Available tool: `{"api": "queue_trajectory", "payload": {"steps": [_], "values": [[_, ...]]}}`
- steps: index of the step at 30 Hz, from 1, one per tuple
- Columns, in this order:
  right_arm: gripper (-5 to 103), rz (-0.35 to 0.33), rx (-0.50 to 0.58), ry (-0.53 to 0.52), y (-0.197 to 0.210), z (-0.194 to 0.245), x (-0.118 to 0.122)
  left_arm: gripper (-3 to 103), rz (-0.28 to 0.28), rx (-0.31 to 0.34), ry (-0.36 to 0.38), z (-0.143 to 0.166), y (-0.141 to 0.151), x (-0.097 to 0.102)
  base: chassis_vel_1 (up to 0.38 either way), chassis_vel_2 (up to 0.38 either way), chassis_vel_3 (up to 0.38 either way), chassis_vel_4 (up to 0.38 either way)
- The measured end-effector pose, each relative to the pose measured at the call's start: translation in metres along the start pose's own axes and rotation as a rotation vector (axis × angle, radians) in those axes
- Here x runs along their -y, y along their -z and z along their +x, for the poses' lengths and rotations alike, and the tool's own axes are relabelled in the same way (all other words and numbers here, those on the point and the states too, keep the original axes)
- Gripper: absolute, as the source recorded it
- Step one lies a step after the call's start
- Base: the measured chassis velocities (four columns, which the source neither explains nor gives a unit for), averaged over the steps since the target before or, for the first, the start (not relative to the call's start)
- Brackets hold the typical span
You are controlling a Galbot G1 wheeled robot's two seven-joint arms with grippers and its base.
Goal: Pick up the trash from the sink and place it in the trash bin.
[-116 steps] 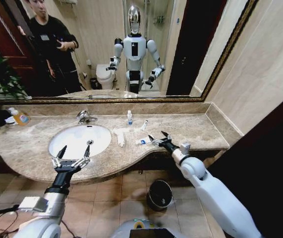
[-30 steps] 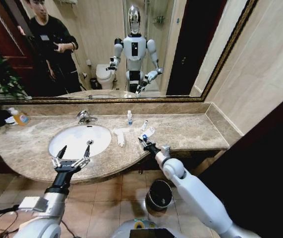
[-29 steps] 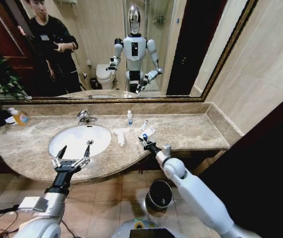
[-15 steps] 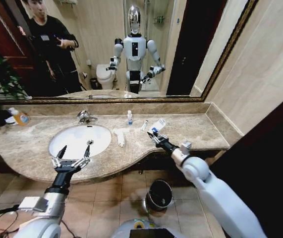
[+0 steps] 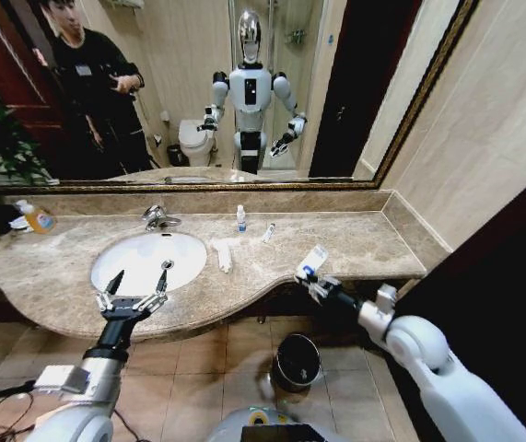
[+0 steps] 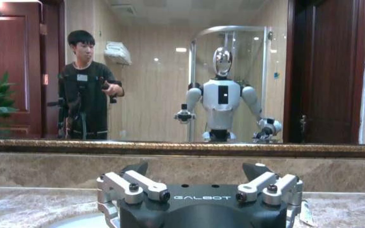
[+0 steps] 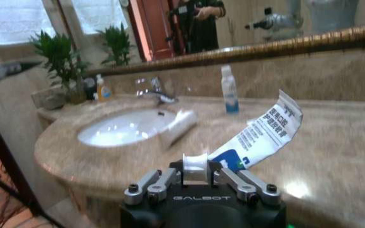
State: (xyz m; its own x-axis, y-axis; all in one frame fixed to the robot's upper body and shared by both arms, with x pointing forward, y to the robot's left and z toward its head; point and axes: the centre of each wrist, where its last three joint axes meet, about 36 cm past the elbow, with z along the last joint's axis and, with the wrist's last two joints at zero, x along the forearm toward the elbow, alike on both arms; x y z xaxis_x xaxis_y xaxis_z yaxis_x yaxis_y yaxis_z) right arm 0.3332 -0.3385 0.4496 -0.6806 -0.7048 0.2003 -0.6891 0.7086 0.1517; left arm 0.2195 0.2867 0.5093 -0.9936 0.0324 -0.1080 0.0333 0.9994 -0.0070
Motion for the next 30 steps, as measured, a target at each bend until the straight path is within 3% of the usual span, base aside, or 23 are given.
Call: {"api": "queue_trajectory", "payload": {"steps": [9, 19, 23, 26, 30], "values": [[21, -0.091, -0.031, -0.102, -0.073, 0.020, -0.010, 100, 0.000, 0.000, 0.000, 0.000, 0.000, 0.000, 0.000, 0.000, 0.000, 0.000], [21, -0.155, -0.106, -0.268, -0.167, 0.004, -0.009, 100, 0.000, 0.000, 0.000, 0.000, 0.000, 0.000, 0.000, 0.000, 0.000, 0.000], [21, -0.166, -0.149, -0.348, -0.217, -0.013, -0.023, 100, 0.000, 0.000, 0.000, 0.000, 0.000, 0.000, 0.000, 0.000, 0.000, 0.000], [21, -0.168, -0.154, -0.357, -0.223, -0.016, -0.025, 100, 0.000, 0.000, 0.000, 0.000, 0.000, 0.000, 0.000, 0.000, 0.000, 0.000], [21, -0.190, -0.212, -0.405, -0.261, -0.042, -0.048, 100, 0.000, 0.000, 0.000, 0.000, 0.000, 0.000, 0.000, 0.000, 0.000, 0.000]]}}
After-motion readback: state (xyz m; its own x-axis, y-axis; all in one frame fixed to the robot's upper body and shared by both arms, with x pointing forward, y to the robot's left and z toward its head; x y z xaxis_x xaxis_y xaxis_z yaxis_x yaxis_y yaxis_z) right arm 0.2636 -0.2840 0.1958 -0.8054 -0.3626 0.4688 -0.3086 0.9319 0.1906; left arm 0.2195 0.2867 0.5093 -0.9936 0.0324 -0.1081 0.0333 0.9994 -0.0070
